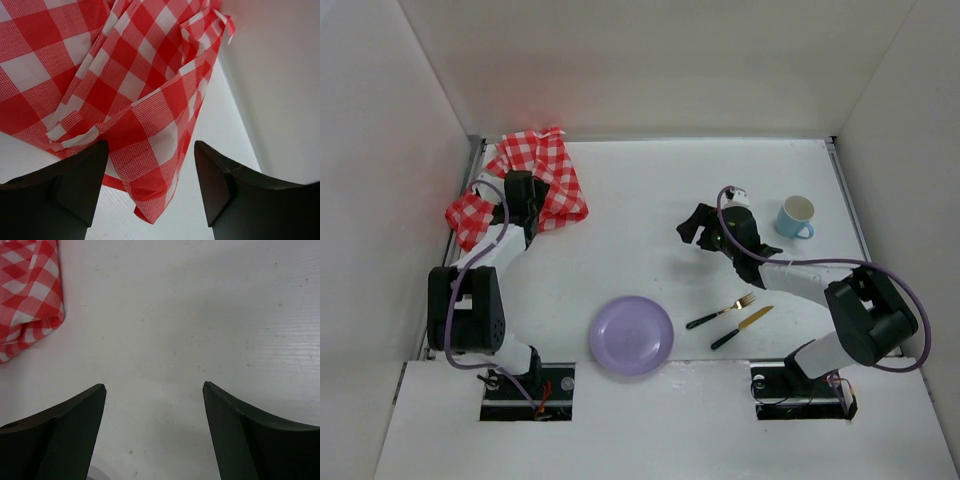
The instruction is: Set the dinner table for one person
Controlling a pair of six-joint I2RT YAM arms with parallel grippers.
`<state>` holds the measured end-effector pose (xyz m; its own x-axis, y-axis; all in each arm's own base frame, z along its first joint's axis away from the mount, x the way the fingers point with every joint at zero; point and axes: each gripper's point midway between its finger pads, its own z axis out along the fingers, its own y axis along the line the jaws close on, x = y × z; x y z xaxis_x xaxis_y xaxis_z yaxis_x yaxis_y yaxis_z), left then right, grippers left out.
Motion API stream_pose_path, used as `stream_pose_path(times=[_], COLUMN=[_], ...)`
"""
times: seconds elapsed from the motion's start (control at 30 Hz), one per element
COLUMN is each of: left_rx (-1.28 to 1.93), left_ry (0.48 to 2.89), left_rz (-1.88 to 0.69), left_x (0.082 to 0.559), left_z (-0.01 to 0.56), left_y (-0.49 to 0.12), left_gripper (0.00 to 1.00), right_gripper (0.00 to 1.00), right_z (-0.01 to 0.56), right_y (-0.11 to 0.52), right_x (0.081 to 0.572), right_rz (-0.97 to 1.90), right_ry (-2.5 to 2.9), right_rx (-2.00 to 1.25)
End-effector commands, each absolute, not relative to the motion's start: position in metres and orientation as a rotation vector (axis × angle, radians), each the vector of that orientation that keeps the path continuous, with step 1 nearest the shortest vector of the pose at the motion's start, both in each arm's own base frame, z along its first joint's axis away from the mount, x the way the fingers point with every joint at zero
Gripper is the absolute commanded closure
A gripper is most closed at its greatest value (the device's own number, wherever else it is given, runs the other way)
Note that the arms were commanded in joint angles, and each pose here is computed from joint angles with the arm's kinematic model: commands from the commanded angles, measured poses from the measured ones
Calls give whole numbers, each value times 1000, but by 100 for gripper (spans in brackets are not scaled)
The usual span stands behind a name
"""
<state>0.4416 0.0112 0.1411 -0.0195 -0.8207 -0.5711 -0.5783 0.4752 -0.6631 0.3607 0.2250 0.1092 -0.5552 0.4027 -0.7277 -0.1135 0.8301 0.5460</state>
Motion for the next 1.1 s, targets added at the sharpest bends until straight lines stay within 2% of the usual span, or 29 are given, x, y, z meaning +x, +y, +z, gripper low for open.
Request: stream_pose_path(times=[0.0,0.17,0.23,0.33,0.47,0.57,0.7,0.8,0.87,0.9,1.07], left_rx=[-1192,-1073,-992,-789,-479,-314,-234,-165,-195,-227,-515], left_ry=[1728,1814,1863,1966,2110,2148,2062,2028,2011,1999,1851], left_rz=[-326,-390,-440,-508,-629,-704,-712,-727,-712,-699,-498], left_x=[454,477,484,489,471,447,426,409,398,395,375], left_z=[149,142,140,135,123,123,157,179,184,185,178], left_y=[1,-38,-69,-139,-249,-302,-309,-304,-286,-275,-168], left_gripper=[40,77,86,93,96,96,92,80,63,58,43], right_gripper=[16,16,16,16,16,16,16,16,16,16,15], right_z=[132,134,135,138,142,145,144,143,144,144,146], right_y=[234,233,229,221,197,176,163,166,166,166,173], right_x=[369,367,369,370,374,376,378,379,380,380,380], right_rz=[723,726,723,711,677,660,671,681,673,673,686], right_ry=[1994,1988,1985,1967,1923,1890,1867,1875,1872,1872,1878], right_rx=[184,184,196,222,314,398,454,451,450,450,413])
